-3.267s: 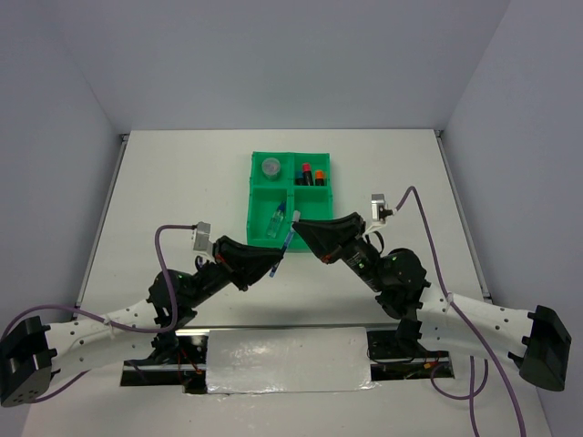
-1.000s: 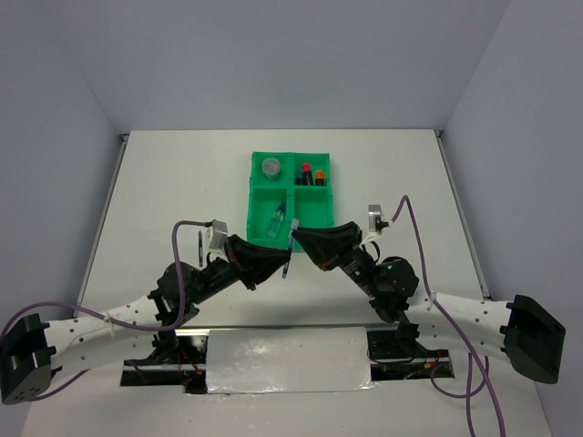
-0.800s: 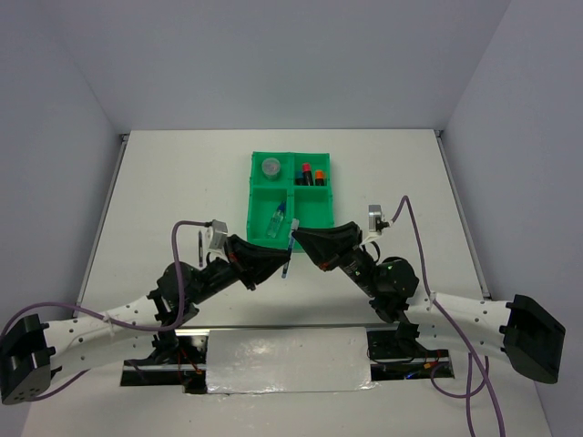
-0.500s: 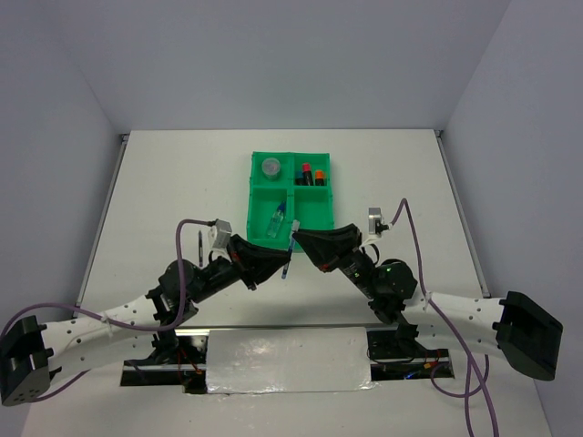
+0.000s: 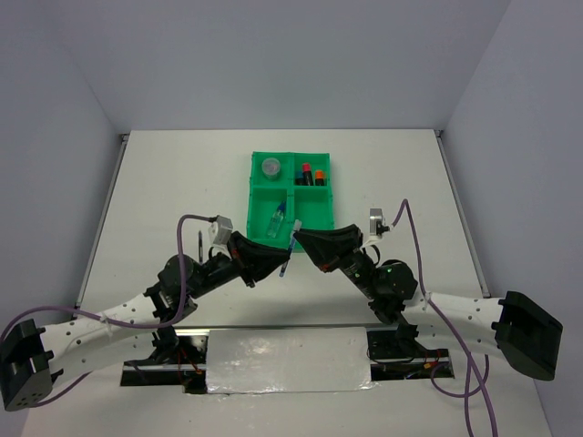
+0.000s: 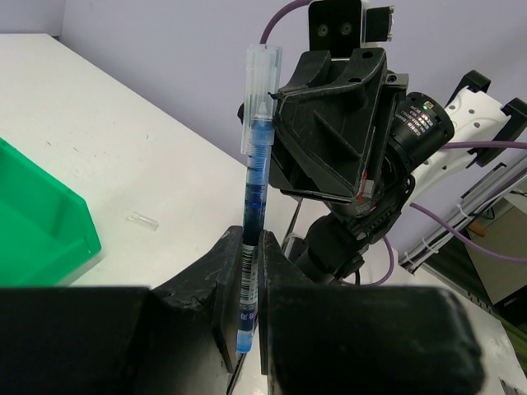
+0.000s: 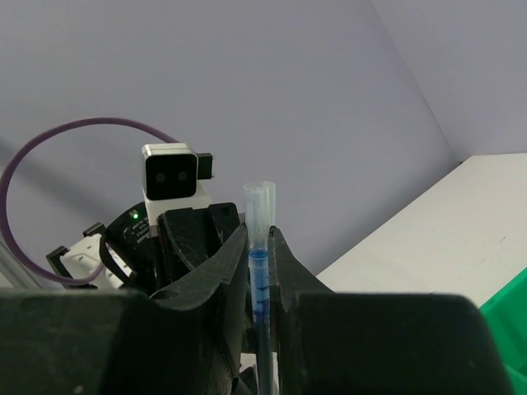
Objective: Sort the stationery into containers
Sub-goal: Close the pen cap on the pen.
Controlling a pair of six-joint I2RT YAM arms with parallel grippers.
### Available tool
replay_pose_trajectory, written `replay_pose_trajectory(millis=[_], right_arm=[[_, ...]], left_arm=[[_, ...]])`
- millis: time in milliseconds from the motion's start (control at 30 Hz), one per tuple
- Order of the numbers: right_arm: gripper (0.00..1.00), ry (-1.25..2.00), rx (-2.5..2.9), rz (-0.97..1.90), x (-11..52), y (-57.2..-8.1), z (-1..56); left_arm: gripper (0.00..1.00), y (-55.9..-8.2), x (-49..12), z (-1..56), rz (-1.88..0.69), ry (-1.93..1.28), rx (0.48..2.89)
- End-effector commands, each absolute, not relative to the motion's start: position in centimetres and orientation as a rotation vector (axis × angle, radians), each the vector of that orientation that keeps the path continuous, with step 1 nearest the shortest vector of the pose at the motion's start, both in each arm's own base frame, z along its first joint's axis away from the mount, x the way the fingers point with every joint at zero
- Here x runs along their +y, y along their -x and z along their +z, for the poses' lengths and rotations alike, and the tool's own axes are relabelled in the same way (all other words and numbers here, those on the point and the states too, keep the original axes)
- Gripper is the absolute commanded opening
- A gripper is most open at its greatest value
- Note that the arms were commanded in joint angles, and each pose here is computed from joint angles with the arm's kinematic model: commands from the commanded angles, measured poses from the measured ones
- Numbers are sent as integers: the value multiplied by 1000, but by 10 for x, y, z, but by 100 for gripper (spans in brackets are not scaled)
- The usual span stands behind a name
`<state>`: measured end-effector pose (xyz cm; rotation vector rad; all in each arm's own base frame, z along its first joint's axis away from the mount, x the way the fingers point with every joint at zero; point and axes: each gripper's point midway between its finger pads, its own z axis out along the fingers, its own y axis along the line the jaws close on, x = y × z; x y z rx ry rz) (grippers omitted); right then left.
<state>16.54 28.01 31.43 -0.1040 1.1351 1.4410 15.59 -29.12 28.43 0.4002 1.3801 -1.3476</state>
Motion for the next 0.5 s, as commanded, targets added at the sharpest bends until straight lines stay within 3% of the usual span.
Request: replay_pose_trajectory(millis=[0,467], right_arm=[[0,301,1373,1389,303,-152,239],[0,362,1376,1369,305,-148,224]], left_arm=[[0,-154,-255,411,-1391,-255,953],[0,-153,-253,418,-1399,-265,938]])
